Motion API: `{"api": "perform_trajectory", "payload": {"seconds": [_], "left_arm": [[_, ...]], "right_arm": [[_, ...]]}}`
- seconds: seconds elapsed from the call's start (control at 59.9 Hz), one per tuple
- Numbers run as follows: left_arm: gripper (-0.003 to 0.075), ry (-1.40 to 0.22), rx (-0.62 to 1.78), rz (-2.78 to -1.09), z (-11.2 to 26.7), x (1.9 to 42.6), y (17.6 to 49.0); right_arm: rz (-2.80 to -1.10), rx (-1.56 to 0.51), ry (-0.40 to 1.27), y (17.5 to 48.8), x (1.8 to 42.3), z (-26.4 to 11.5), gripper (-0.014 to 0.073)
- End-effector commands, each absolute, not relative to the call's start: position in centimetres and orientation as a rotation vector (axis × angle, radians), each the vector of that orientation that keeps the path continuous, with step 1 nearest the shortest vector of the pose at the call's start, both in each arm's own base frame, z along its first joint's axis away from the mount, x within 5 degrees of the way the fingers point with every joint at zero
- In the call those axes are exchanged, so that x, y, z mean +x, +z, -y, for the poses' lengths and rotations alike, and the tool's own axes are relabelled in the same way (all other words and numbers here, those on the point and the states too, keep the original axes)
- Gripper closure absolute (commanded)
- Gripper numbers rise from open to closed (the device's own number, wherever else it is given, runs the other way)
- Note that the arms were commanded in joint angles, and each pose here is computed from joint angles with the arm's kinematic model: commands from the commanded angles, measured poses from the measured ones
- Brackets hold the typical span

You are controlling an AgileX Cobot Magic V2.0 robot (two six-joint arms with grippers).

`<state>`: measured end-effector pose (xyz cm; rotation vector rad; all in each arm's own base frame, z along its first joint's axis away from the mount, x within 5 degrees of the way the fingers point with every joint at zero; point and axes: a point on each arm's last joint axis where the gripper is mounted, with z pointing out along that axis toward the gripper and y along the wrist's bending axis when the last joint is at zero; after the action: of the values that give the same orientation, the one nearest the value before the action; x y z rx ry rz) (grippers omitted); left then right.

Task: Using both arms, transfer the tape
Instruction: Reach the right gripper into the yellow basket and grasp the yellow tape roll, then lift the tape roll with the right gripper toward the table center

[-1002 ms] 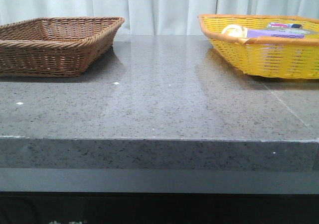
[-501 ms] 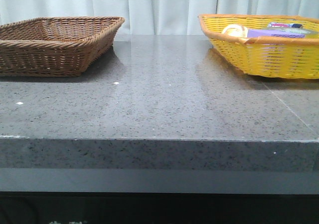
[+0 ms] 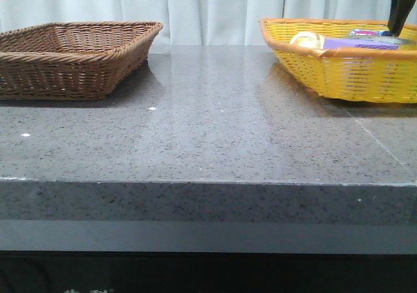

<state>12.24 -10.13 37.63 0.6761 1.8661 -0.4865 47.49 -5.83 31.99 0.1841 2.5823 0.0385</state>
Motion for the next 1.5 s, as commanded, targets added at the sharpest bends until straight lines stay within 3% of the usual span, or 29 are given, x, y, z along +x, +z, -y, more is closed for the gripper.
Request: {"api": "perform_trajectory", "payload": {"seconds": [0.0,0.2,0.401,0.601,0.702,1.136,1.487], "left_arm": [[0.0248,-0.53,0.629,-1.756,10.3,12.2,39.6],[0.0248,-0.53,0.629,-1.756,10.3,12.2,39.6],[0.0248,-0.53,0.629,-1.756,10.3,12.2,39.6],[0.0248,-0.53,0.629,-1.756,10.3,12.2,39.6],[0.0248,-0.53,0.629,-1.756,10.3,12.2,39.6],[0.0248,-0.53,0.629,-1.756,10.3,12.2,39.6],[0.0248,-0.53,0.629,-1.756,10.3,12.2,39.6]], "right_arm": [[-2.43,0.164,0.03,35.5,47.1,6.0,0.0106],[-2.434,0.17,0.039,33.7,48.3,6.1,0.0232],[-2.444,0.173,0.041,32.6,48.9,6.2,0.0282],[-2.413,0.175,0.037,32.7,49.1,6.4,0.0473],[-2.409,0.174,0.036,33.0,49.0,6.3,0.0495],[-2.341,0.125,0.058,41.0,43.8,5.0,0.0495],[-2.243,-0.112,0.198,47.5,37.9,-0.5,0.0495]]}}
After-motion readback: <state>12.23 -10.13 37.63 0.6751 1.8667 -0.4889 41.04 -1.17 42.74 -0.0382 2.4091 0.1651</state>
